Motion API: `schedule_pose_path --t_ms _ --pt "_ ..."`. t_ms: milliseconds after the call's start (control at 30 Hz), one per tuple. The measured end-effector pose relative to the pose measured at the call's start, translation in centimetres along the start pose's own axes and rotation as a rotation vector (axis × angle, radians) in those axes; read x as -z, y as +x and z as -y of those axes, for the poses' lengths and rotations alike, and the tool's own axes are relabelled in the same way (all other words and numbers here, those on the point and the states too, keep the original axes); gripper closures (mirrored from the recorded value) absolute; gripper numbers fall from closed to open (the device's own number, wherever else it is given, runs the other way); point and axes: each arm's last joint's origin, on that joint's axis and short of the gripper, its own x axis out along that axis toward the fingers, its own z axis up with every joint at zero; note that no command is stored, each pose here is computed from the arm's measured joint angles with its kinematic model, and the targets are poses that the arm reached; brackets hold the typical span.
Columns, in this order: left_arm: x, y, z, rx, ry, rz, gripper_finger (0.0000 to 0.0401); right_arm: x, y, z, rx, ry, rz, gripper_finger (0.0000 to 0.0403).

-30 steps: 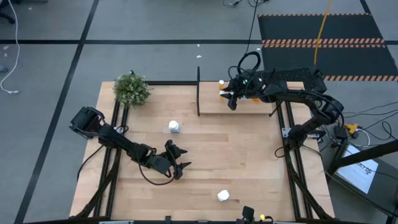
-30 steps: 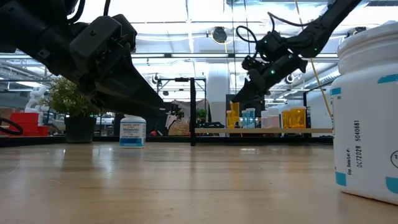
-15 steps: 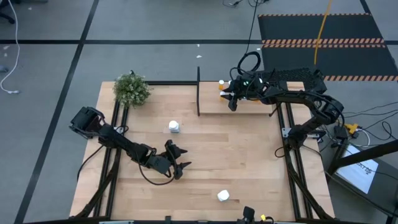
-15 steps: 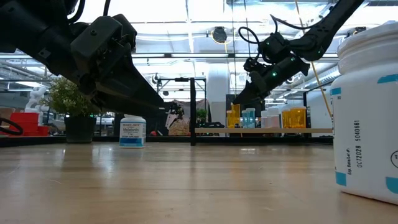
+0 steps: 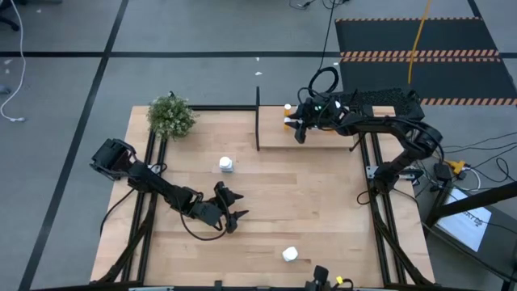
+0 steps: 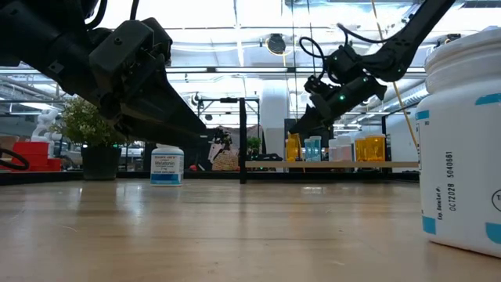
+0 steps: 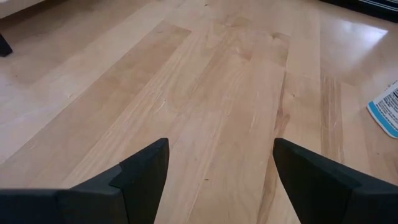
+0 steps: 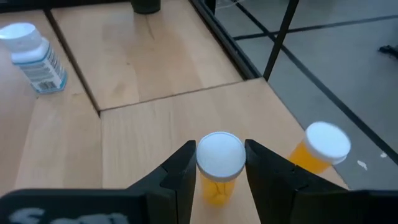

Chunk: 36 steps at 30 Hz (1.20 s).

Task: Pick and place medicine bottles onto shelf by color
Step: Put the small orange pill bottle on the shelf aligned with the other small orange pill bottle

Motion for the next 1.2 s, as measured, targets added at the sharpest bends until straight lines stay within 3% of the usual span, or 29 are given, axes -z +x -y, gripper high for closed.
schedule_pose_path --t_ms 833,1200 --pt "-0.02 0.01 -0.01 -0.001 0.011 0.001 0.0116 0.85 0.67 0.66 0.006 0.028 -0.019 0.028" --pt "-0.01 0.01 -0.01 -0.001 0.01 0.001 0.0116 0.82 0.62 0.66 0.01 0.039 -0.019 0.024"
